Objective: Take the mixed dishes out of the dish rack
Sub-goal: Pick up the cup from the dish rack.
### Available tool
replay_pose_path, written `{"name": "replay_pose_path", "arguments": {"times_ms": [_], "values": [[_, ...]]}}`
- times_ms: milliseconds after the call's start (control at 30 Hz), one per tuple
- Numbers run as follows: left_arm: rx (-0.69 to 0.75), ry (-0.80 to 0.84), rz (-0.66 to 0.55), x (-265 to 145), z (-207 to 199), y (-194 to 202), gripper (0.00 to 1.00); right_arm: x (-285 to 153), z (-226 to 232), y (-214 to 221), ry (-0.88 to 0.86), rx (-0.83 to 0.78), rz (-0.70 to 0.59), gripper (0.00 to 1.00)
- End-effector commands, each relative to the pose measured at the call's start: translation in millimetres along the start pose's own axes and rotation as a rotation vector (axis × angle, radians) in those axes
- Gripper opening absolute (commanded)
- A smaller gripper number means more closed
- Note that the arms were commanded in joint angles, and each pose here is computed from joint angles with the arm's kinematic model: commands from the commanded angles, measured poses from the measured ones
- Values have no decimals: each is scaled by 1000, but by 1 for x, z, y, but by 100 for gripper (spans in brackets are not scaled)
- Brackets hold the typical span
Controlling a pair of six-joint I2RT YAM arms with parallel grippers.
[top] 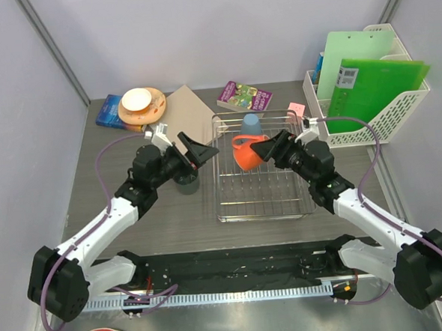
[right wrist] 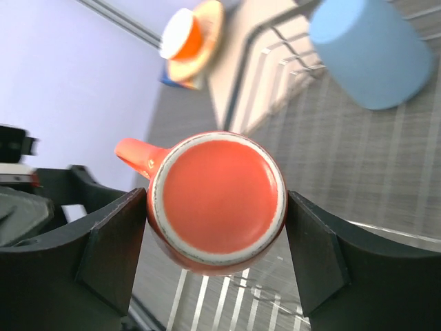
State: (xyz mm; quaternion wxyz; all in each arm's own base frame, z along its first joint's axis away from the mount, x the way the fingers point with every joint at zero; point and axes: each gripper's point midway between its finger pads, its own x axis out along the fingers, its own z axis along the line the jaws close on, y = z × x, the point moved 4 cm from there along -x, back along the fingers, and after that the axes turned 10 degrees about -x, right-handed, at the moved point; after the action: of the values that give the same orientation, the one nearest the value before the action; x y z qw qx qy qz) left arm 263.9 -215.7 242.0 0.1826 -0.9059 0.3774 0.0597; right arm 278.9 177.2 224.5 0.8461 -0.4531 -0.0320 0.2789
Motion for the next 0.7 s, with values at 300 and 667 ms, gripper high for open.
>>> {"name": "replay_pose_path", "arguments": {"times_ms": [300,667], "values": [[10,514,14,11,-85,33,93,-30,56,-54,-450,282,-404,1],[7,508,66,29,-85,53,70,-32,59,-49,-494,309,-391,1]]}}
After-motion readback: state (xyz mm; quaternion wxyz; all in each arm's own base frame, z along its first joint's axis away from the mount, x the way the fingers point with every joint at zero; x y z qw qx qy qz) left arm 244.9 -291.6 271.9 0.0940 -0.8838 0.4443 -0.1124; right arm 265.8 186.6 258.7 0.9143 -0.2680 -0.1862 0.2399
